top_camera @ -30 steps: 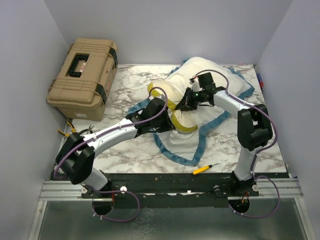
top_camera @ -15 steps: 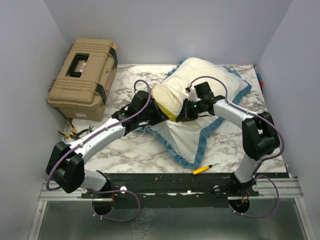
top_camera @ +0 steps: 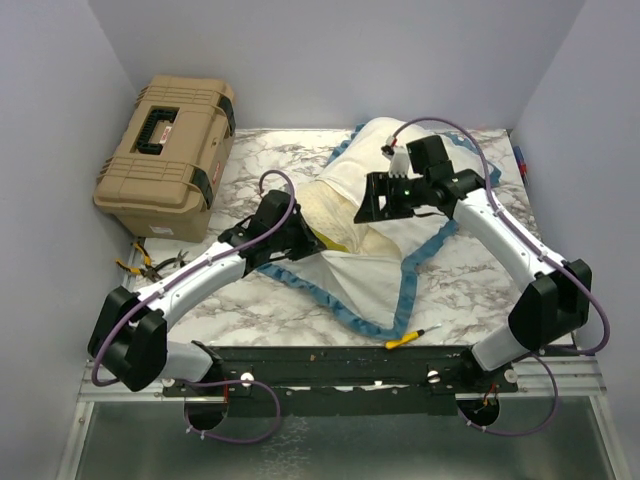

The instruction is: Put the pillow into the pillowcase

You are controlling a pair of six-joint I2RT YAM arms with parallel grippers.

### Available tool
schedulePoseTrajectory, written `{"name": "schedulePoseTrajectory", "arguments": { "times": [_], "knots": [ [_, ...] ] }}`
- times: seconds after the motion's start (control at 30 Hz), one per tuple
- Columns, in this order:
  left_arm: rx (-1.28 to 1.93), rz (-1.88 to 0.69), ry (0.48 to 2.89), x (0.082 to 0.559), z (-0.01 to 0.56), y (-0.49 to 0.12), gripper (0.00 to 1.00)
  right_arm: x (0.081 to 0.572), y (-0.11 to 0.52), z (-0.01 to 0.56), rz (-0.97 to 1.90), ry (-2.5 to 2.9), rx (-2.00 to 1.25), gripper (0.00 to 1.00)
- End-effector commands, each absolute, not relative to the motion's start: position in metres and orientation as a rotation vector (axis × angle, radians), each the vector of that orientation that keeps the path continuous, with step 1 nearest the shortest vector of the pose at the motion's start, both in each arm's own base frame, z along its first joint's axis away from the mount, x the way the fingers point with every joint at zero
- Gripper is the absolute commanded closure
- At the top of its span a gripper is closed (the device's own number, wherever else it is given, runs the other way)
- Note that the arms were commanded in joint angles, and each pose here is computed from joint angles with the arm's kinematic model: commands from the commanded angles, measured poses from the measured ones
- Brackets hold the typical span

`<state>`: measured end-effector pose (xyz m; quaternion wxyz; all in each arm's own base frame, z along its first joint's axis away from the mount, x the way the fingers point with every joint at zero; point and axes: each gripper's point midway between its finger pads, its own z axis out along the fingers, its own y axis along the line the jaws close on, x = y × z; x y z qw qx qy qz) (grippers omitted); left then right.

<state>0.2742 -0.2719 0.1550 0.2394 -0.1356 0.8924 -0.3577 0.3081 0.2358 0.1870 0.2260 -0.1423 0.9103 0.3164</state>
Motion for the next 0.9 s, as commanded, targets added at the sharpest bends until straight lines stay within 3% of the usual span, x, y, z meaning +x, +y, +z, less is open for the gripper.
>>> {"name": "schedulePoseTrajectory", "arguments": {
  "times": [0.0, 0.3, 0.47, 0.57, 0.63, 0.73, 0.87],
  "knots": [
    [-0.376, -0.952, 2.429, 0.269, 0.154, -0.261, 1.0, 0.337, 0.246, 0.222, 0.856, 2.357, -0.422, 0.21],
    [-0.425, -0.93, 2.435, 0.264, 0.146, -0.254, 1.0, 0.366, 0.329, 0.234, 1.188, 2.243, -0.558, 0.31],
    [-0.462, -0.928, 2.436, 0.258, 0.142, -0.249, 1.0, 0.363, 0.377, 0.216, 1.261, 2.267, -0.63, 0.31],
    [-0.476, -0.928, 2.427, 0.256, 0.142, -0.245, 1.0, 0.357, 0.395, 0.197, 1.338, 2.299, -0.623, 0.41],
    [-0.484, -0.927, 2.417, 0.254, 0.142, -0.243, 1.0, 0.353, 0.4, 0.181, 1.358, 2.348, -0.619, 0.53],
    [-0.507, -0.917, 2.398, 0.254, 0.143, -0.238, 1.0, 0.357, 0.392, 0.152, 1.241, 2.457, -0.55, 0.63],
    [-0.53, -0.851, 2.37, 0.254, 0.146, -0.225, 1.0, 0.367, 0.352, 0.111, 0.866, 2.618, -0.456, 0.69]
  ]
}}
